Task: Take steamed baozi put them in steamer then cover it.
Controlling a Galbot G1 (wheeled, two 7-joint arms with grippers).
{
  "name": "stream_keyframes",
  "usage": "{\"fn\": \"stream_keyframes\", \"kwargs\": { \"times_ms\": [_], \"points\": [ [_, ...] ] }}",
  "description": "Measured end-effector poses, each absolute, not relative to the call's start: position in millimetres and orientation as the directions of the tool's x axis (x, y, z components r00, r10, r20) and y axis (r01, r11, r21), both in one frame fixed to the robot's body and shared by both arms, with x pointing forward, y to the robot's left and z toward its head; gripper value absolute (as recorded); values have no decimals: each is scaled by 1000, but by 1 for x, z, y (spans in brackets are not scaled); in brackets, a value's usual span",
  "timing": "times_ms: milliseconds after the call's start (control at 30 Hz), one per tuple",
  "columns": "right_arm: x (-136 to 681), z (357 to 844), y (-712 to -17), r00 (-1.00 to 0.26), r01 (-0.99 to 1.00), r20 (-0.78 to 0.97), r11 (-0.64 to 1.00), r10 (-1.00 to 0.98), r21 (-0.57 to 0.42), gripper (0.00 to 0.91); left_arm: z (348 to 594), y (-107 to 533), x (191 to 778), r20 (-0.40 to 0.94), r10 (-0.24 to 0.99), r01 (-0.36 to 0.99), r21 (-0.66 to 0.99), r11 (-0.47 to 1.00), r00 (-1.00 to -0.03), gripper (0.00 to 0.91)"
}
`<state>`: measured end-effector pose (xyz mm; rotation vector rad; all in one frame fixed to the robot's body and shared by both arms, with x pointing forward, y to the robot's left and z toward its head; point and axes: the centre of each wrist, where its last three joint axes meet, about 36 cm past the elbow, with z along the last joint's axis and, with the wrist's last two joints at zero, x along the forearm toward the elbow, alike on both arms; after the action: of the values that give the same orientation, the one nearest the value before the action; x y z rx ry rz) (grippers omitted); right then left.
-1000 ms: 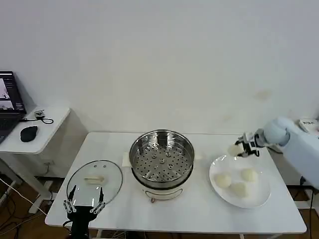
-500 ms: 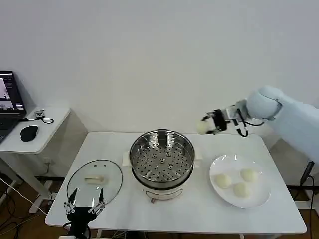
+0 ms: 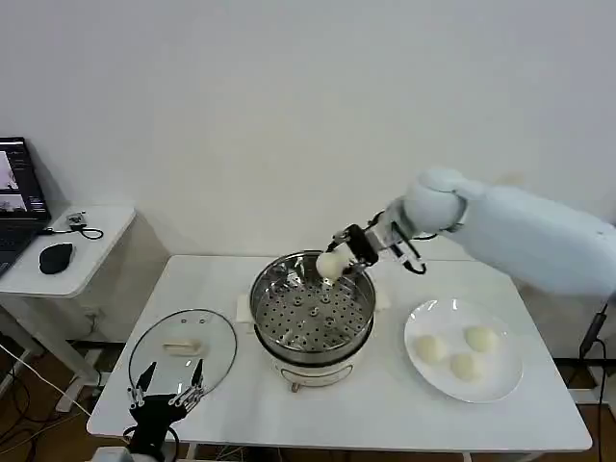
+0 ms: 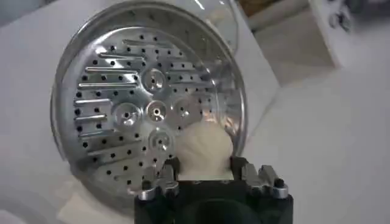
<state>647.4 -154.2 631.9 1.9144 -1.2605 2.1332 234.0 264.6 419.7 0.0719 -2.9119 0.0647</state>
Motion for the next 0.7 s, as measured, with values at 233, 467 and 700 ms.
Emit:
{"fn": "stream_keyframes", "kwargs": {
  "times_ms": [233, 467, 700],
  "points": [
    [665, 612, -132, -239, -392, 852, -757, -465, -523, 574, 417, 268, 234, 236, -51, -62, -43, 997, -970, 907],
    [680, 598, -116, -244, -297, 862, -812, -444, -502, 574, 418, 269, 236, 232, -57, -68, -43, 997, -971, 907],
    [689, 584, -106, -242, -239, 877, -850, -416, -469, 574, 418, 269, 235, 235, -56, -68, -42, 997, -970, 907]
  ]
}}
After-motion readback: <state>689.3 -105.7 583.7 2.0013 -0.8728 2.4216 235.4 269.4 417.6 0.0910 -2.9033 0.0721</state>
